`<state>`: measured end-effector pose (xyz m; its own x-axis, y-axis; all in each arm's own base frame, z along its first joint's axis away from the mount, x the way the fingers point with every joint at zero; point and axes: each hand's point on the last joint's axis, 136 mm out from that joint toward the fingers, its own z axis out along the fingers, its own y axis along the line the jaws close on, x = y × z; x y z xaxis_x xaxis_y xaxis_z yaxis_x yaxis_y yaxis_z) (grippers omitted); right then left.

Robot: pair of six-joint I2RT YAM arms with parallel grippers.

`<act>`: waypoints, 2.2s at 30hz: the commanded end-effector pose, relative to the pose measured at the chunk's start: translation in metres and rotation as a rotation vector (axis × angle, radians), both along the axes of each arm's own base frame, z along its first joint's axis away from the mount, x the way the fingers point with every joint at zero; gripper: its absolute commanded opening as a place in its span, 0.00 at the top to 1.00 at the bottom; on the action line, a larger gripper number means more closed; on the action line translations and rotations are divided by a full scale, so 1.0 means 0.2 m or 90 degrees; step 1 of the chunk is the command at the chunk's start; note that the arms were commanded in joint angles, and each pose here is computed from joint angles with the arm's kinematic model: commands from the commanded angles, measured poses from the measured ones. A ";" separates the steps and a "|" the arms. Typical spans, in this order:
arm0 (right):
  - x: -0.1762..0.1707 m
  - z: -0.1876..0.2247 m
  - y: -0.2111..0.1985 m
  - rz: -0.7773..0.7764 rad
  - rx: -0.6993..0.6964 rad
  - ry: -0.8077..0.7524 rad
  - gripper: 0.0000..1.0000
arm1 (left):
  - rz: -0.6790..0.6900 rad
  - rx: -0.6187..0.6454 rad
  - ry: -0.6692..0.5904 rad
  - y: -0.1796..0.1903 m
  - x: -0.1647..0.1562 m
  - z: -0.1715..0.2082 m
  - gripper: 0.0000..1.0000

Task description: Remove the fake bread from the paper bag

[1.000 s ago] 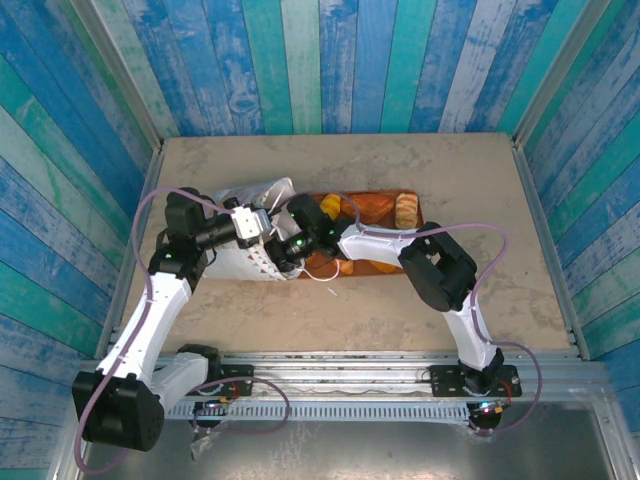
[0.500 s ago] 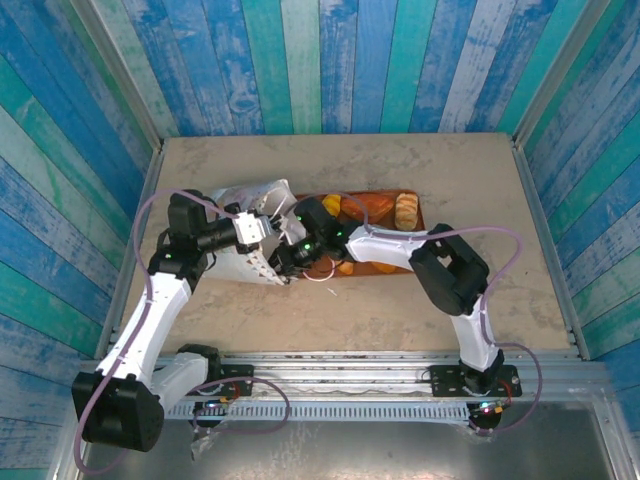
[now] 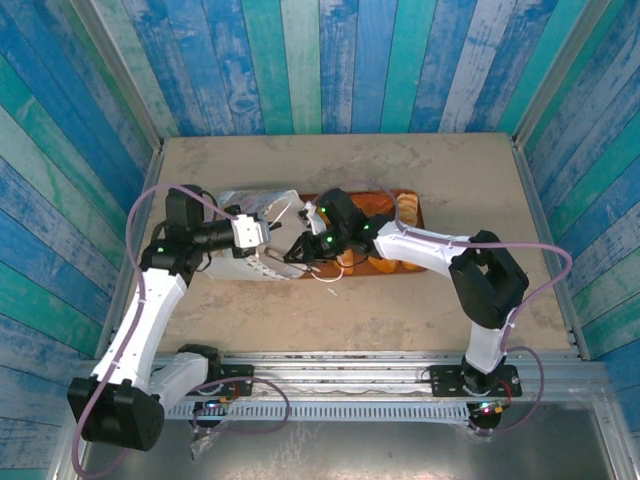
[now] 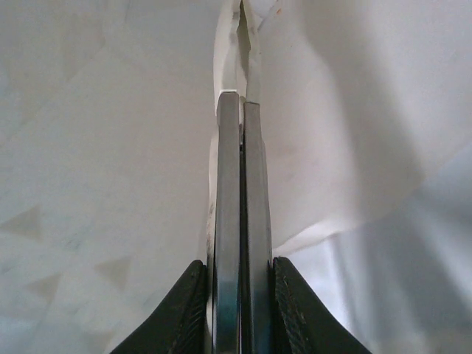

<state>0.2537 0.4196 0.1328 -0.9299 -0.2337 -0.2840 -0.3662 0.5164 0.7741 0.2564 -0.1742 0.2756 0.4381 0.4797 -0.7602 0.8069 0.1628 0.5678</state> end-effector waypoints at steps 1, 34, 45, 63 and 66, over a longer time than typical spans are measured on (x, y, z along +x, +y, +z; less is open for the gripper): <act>0.00 0.02 -0.03 -0.004 -0.005 -0.011 0.80 | -0.031 -0.019 0.045 -0.02 -0.04 0.01 1.00; 0.15 0.04 0.26 -0.047 0.001 -0.064 0.80 | 0.478 -0.410 0.334 0.20 0.48 0.31 0.90; 0.14 0.01 0.47 -0.050 -0.014 -0.106 0.81 | 0.413 -0.488 0.374 0.07 0.63 0.48 0.93; 0.38 -0.09 0.51 -0.180 -0.078 -0.137 0.82 | 0.282 -0.290 0.284 -0.04 0.47 0.38 1.00; 0.38 -0.11 0.42 -0.187 -0.106 -0.139 0.81 | 0.299 -0.309 0.250 0.09 0.41 0.33 1.00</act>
<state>0.3277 0.5240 0.1083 -0.8872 -0.0296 -0.4605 -0.3499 0.6937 0.6296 0.3599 -0.1772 0.3196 -0.2221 0.0958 -0.9703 0.7269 0.6795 -0.0993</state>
